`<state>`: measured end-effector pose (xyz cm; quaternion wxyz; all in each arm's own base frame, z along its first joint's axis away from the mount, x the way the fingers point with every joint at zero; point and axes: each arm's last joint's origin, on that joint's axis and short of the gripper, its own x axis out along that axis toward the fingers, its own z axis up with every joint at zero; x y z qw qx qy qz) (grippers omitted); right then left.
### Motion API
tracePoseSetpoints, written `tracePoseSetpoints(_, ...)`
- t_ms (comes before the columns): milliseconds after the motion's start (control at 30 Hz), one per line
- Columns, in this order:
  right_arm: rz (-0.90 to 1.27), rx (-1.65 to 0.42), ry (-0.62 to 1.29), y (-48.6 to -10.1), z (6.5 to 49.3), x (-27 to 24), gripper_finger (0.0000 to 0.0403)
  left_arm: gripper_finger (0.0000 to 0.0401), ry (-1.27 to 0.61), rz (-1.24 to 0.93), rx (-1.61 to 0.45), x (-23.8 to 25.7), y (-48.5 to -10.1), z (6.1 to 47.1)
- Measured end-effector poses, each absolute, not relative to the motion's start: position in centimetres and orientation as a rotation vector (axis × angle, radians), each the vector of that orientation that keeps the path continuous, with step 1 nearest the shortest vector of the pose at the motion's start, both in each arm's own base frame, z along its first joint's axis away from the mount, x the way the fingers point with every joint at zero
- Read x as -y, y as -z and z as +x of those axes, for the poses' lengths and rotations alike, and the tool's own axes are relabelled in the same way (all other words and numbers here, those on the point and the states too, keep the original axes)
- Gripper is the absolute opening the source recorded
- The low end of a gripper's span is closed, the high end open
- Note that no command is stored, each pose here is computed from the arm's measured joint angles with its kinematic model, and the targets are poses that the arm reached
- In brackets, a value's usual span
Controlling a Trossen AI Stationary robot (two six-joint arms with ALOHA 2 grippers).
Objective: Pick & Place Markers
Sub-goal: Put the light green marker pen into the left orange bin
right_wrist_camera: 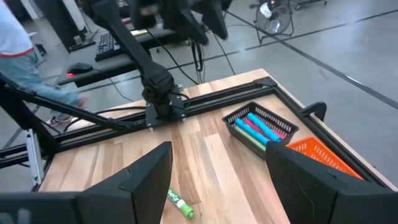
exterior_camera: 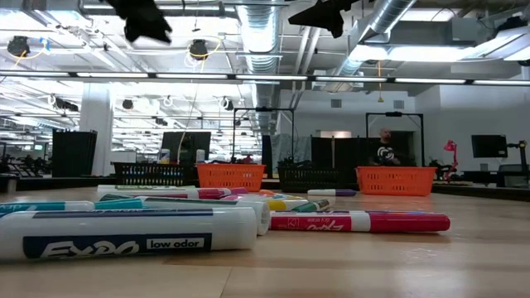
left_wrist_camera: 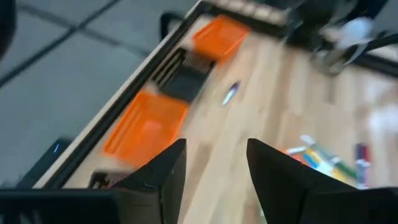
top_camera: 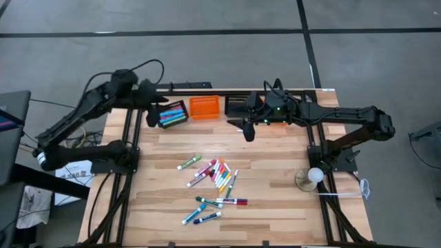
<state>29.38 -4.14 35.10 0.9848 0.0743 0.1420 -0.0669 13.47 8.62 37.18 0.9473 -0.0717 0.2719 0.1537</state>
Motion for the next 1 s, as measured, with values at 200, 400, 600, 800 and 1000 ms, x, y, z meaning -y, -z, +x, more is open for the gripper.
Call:
tracePoseSetpoints(200,0.148,-0.285,0.135,-35.1,29.4,4.2,0.0249,0.0167,-0.192,-0.139,-0.496,-6.3,-37.9,14.1)
tracePoseSetpoints(400,0.147,-0.264,0.134,-35.3,29.4,4.2,0.0249,0.0167,-0.102,-0.174,-0.512,-5.0,-37.6,15.2)
tracePoseSetpoints(600,0.146,-0.260,0.127,-35.3,29.5,4.0,0.0249,0.0167,-0.036,-0.224,-0.537,-3.7,-37.4,15.6)
tracePoseSetpoints(800,0.146,-0.261,0.128,-35.3,29.5,4.1,0.0249,0.0167,0.008,-0.312,-0.680,-2.6,-34.2,16.4)
tracePoseSetpoints(1000,0.146,-0.263,0.128,-35.3,29.5,4.1,0.0249,0.0167,0.024,-0.345,-0.875,-2.2,-30.1,18.9)
